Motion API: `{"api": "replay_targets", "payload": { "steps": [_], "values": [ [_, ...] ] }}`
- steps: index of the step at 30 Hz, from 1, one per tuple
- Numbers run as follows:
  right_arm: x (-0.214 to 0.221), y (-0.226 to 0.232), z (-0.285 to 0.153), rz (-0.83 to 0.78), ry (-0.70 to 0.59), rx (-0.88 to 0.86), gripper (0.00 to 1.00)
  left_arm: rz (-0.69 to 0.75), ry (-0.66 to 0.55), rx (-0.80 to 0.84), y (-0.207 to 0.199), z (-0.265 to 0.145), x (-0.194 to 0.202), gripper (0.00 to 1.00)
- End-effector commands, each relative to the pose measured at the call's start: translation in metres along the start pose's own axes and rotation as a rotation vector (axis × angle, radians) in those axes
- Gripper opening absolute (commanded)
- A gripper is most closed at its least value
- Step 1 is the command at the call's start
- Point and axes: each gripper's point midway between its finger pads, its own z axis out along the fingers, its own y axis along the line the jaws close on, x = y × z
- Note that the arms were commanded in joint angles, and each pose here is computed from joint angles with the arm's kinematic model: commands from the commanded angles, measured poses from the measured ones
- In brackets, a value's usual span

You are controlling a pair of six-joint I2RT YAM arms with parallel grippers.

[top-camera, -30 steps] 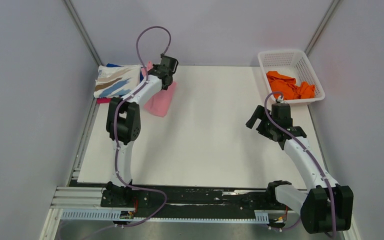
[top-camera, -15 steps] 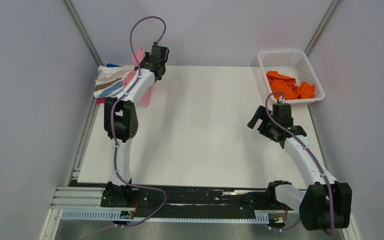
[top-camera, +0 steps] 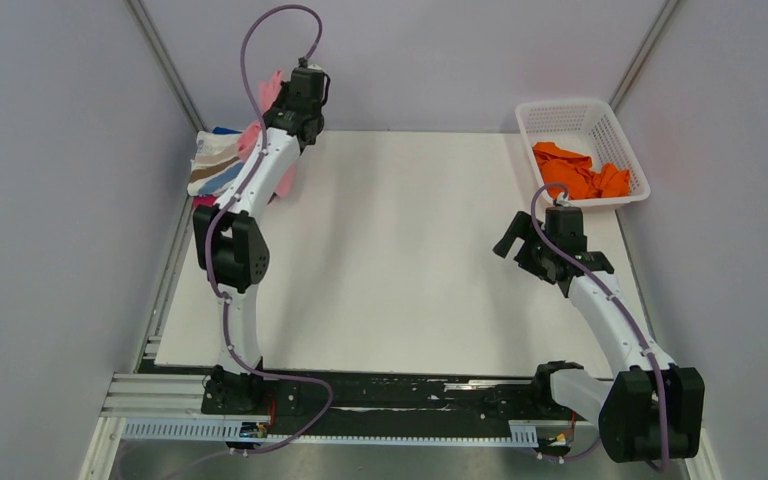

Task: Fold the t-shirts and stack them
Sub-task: Put the neatly folded tshirt into the corner of the board with the left arm

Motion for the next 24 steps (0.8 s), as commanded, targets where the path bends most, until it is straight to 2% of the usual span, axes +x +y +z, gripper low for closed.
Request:
{"api": "replay_targets", "payload": {
  "steps": [1,11,24],
  "values": [
    [-0.016,0.01,-0.008,-0.018,-0.057,-0.04,1.0,-0.116,-0.119,-0.053,0.057,-0.034,-0.04,0.0],
    [-0.014,0.009,-0.006,-0.017,-0.051,-0.036,1.0,-0.109,-0.105,-0.082,0.056,-0.017,-0.037,0.0],
    [-0.013,-0.001,-0.002,-0.01,-0.048,0.013,1.0,-0.137,-0.005,-0.036,0.041,0.063,0.007,0.0]
  ]
}}
